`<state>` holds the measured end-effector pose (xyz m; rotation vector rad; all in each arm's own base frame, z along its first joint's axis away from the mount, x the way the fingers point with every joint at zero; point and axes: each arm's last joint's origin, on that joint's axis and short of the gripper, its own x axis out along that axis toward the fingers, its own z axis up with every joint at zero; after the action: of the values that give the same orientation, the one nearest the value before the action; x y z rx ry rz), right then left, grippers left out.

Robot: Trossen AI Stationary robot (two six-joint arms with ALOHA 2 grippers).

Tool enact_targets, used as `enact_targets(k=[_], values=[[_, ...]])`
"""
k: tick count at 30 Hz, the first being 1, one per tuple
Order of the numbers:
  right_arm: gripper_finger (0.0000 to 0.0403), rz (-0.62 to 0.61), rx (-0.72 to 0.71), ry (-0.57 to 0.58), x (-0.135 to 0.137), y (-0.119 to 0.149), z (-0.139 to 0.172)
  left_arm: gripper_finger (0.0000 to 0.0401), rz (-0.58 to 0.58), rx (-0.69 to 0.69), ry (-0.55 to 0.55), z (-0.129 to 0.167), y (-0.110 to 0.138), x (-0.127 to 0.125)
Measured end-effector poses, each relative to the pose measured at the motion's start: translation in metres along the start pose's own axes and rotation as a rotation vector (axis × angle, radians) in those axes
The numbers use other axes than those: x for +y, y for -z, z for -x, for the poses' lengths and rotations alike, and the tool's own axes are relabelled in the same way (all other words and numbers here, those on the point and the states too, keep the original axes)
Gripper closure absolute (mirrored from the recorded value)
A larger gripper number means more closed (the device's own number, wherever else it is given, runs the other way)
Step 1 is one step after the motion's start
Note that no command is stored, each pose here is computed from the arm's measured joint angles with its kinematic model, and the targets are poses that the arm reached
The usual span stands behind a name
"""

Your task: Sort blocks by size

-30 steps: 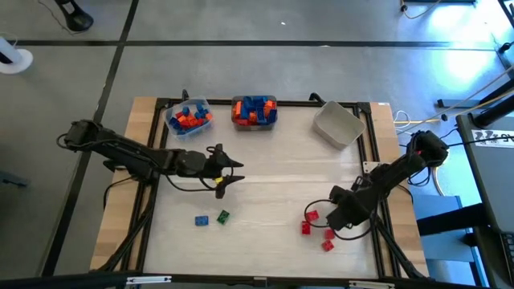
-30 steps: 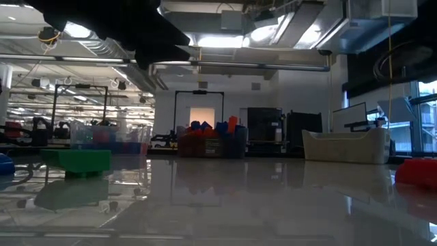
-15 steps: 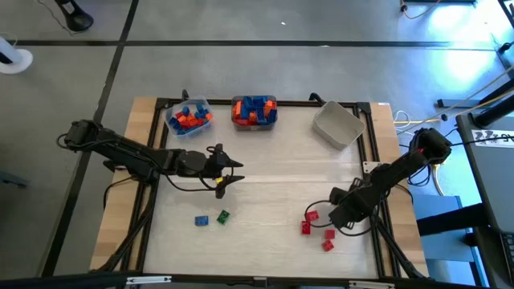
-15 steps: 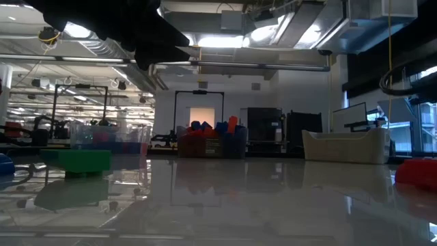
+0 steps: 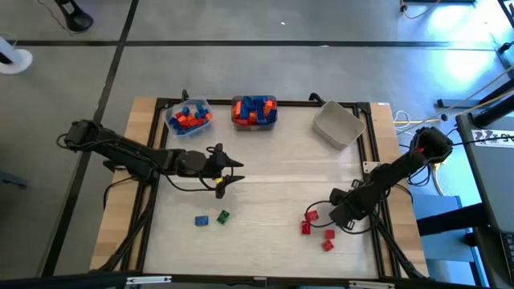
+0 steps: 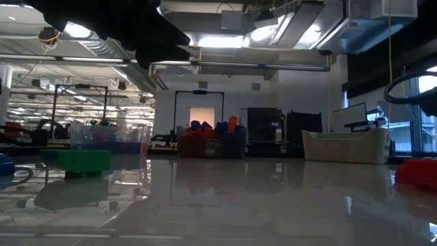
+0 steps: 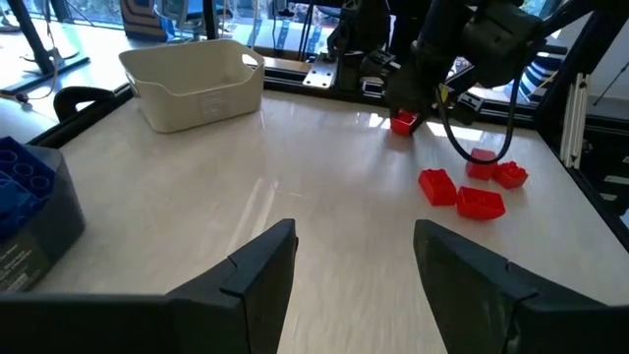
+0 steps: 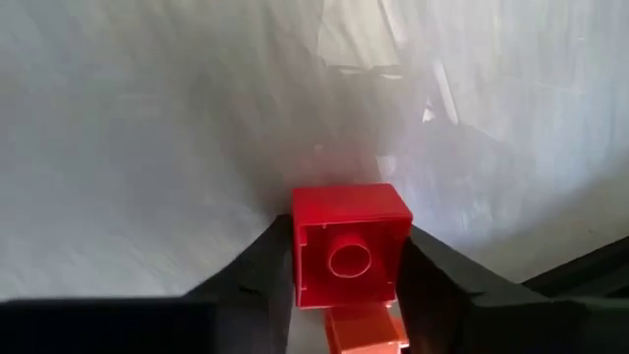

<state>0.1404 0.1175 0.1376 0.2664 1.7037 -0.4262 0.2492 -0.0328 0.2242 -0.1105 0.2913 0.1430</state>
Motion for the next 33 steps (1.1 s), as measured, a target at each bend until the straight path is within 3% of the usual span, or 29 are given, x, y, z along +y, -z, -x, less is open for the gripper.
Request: enact_targets(k=[2,10,18,25,33], values=[[0.0273,0.001,0.004,0.004,-0.001,0.000,0.000,0.0205,0.000,-0.001,0.000,0.000,0.000,0.000],[0.0273,0.045,-0.067,-0.007,0.012,-0.006,0.025,0.0205,0.001,-0.001,0.000,0.000,0.000,0.000],[0.0273,0.058,-0.425,-0.038,0.032,-0.028,0.076,0.0205,0.015,-0.044,0.011,0.009,-0.009,0.000],[0.0267,0.101,-0.690,-0.116,0.034,-0.071,0.096,0.0205,0.044,-0.142,0.029,0.029,-0.026,0.003],[0.0266,0.079,-1.020,-0.106,0.016,-0.147,0.112,0.0205,0.053,-0.182,0.032,0.053,-0.040,0.008]])
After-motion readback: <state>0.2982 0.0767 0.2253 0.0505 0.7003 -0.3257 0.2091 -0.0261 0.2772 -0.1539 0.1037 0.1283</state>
